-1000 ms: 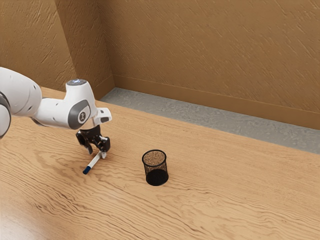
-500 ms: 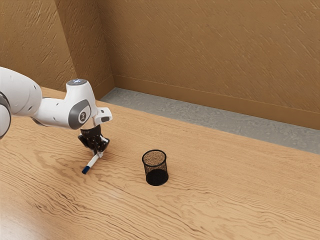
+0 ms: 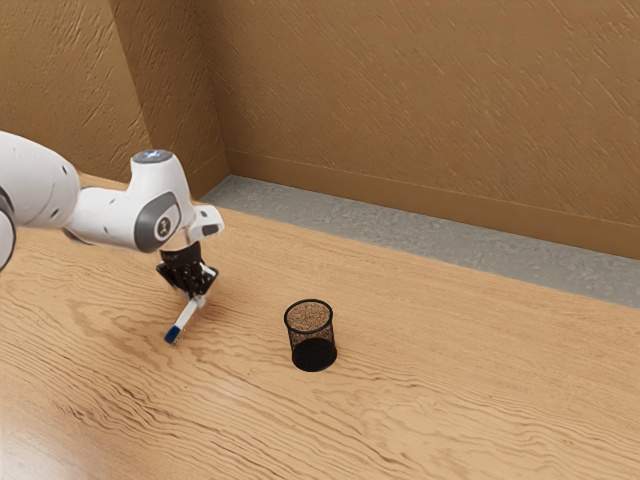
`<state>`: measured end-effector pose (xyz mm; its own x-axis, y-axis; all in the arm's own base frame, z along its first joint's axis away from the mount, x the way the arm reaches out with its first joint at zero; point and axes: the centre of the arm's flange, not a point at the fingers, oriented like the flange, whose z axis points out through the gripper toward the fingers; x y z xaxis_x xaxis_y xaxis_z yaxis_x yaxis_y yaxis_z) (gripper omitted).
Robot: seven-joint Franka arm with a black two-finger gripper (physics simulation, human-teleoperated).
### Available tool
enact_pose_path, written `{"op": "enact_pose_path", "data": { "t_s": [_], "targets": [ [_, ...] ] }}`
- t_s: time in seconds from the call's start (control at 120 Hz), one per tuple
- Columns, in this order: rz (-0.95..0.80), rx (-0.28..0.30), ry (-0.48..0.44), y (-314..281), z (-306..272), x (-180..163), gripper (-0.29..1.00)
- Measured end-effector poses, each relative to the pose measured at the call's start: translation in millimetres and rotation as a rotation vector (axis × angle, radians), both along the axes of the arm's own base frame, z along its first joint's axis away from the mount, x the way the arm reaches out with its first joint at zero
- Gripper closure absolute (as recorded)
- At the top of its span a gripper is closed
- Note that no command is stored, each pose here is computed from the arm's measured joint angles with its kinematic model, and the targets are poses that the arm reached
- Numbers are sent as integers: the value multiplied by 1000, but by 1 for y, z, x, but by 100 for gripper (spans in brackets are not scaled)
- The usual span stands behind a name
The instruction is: Put the marker into the pen holder.
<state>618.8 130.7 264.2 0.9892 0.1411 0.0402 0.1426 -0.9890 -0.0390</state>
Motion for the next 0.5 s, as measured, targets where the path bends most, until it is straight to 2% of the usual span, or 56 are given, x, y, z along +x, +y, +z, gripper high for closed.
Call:
{"op": "enact_pose_path", "data": {
  "t_s": [0.1, 0.292, 0.5],
  "targets": [
    [-12, 10, -58, -13, 42, 5, 79],
    [-101, 8, -169, -84, 135, 7, 79],
    [-183, -7, -183, -157, 160, 1, 78]
  ]
}}
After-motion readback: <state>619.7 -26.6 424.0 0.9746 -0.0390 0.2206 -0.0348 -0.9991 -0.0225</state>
